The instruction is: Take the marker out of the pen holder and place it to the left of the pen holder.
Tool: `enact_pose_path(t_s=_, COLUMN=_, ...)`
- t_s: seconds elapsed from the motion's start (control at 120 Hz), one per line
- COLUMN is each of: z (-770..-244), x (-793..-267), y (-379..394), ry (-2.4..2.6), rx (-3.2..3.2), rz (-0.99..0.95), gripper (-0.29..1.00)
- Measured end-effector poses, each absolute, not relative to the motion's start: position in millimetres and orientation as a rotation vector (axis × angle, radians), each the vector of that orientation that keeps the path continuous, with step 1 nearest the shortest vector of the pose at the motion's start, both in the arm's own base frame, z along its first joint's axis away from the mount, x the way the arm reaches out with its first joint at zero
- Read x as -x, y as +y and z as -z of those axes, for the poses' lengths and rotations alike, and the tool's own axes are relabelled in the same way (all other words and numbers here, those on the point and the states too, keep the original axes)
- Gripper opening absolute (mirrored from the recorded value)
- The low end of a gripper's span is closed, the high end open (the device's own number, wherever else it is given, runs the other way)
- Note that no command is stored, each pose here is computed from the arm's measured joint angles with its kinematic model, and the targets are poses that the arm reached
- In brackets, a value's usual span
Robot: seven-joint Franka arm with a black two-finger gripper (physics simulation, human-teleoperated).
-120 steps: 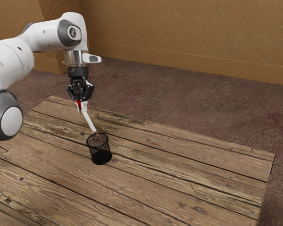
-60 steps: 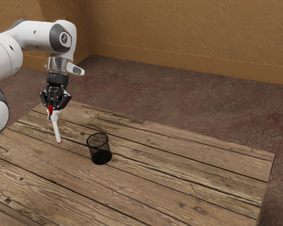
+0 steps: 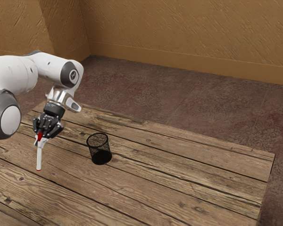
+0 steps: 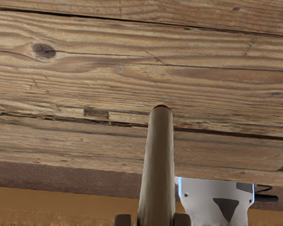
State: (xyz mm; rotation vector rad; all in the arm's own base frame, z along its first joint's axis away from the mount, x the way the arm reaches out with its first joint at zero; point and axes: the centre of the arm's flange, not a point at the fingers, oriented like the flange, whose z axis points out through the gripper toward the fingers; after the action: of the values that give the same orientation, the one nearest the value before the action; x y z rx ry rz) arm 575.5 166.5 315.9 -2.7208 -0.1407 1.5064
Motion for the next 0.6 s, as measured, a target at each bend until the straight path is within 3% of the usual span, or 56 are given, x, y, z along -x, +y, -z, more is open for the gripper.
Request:
enact_pose_path(t_s=0.133, z=-303, x=-570, y=169, ry=-0.144, rx=2.69, rz=-1.531, gripper=-0.06)
enact_pose_path(t_s=0.2, z=-301, x=-570, y=170, ry=-0.146, rx=2.69, rz=-1.522, gripper=0.0)
enact_pose_path(t_s=0.4, z=-301, x=-573, y=169, ry=-0.157, rx=2.711, rz=-1.482, gripper=0.4)
enact_pose_path(t_s=0.6, z=-320, x=-580, y=169, ry=-0.165, rx=2.76, rz=-1.382, gripper=0.58)
